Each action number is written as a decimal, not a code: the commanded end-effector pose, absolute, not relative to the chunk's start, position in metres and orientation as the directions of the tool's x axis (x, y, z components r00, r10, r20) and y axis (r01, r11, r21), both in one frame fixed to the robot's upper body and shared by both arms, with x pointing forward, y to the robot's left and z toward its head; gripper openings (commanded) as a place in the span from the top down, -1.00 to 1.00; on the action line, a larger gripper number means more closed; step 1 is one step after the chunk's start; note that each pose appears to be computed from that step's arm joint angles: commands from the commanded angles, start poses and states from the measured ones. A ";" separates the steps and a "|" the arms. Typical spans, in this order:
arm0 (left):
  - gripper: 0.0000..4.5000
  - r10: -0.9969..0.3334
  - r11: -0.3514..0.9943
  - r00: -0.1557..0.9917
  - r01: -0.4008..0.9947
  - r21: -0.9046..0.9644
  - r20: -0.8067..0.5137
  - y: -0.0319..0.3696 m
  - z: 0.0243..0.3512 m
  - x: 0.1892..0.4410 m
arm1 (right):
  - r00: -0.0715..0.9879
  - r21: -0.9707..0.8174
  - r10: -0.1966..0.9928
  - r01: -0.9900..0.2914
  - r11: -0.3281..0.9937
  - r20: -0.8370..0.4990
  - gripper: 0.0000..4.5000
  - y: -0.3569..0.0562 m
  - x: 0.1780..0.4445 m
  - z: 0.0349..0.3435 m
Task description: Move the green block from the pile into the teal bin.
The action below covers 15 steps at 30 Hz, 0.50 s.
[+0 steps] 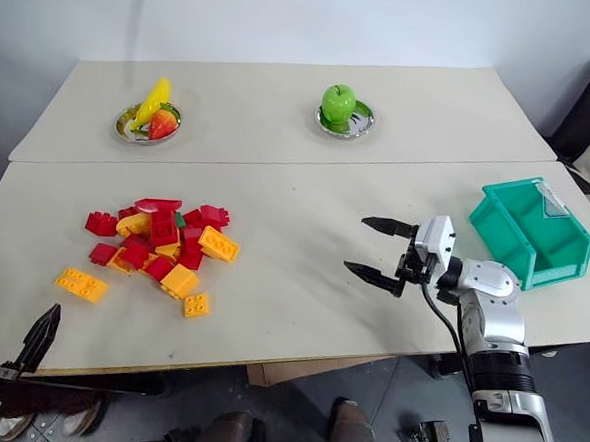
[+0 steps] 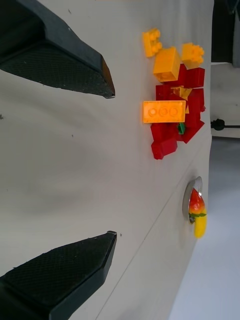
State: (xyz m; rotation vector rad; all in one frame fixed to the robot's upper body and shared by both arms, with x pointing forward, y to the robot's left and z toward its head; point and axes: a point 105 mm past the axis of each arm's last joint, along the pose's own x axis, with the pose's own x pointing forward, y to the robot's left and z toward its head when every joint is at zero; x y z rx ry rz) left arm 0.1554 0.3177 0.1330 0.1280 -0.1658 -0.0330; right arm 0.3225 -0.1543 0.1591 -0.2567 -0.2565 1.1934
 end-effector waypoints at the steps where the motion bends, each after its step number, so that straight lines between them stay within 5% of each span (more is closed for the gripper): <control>1: -1.00 -0.056 0.989 0.987 0.034 0.147 0.150 0.317 0.134 0.155 | 0.332 -0.358 0.940 -0.871 0.336 0.074 -0.99 -0.153 0.322 0.166; 10: -1.00 -0.536 0.819 0.840 0.494 0.292 0.081 0.235 0.154 0.175 | 0.238 -0.341 0.969 -0.908 0.245 0.062 -0.99 -0.151 0.305 0.179; 15: -1.00 -0.647 0.712 0.763 0.611 0.347 -0.016 0.228 0.153 0.186 | 0.223 -0.347 0.975 -0.914 0.208 -0.002 -0.99 -0.168 0.298 0.185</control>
